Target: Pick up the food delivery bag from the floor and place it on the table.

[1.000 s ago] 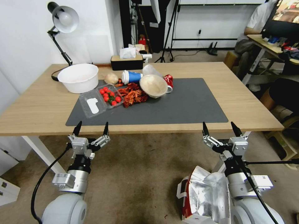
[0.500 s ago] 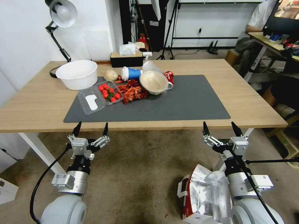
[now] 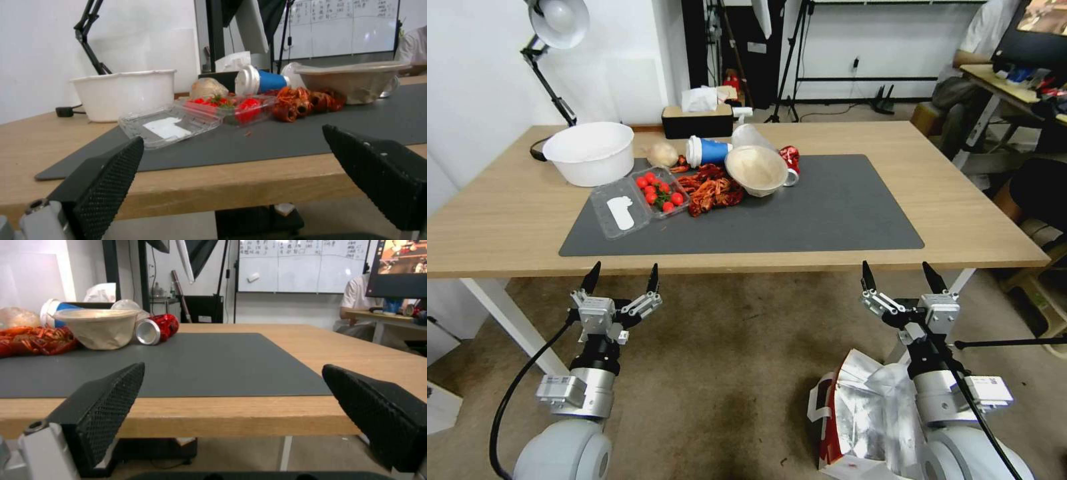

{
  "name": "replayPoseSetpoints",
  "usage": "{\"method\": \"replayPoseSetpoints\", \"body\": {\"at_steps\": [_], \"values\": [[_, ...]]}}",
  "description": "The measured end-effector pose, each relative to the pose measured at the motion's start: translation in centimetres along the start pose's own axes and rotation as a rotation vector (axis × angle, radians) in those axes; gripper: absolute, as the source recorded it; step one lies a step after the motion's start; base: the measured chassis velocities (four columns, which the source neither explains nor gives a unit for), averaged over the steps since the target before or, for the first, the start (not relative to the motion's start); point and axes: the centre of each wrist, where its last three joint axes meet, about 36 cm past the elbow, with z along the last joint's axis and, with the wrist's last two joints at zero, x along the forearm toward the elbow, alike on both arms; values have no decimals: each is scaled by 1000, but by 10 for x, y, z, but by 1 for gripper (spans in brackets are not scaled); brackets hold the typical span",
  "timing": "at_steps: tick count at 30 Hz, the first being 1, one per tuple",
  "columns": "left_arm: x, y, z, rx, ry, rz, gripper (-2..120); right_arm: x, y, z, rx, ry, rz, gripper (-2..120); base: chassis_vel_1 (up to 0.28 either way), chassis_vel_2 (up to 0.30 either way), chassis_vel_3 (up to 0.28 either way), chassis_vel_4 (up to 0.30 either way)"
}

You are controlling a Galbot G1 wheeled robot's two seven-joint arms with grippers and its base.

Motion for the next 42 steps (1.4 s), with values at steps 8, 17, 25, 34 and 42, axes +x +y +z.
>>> {"method": "replayPoseSetpoints", "body": {"at_steps": [8, 17, 25, 34, 42], "values": [[0, 1, 0, -2, -1, -1, 100, 0, 0, -1, -1, -5, 0, 100, 0, 0, 0, 0], [0, 1, 0, -3, -2, -3, 100, -1, 0, -2, -2, -8, -3, 100, 0, 0, 0, 0], [1, 0, 1, -1, 0, -5, 100, -1, 0, -1, -5, -8, -2, 100, 0, 0, 0, 0], [0, 0, 1, -1, -3, -5, 100, -2, -2, -2, -6, -9, -6, 100, 0, 0, 0, 0], [-1, 1, 3, -1, 1, -4, 100, -2, -2, -1, -8, -6, -8, 100, 0, 0, 0, 0]]}}
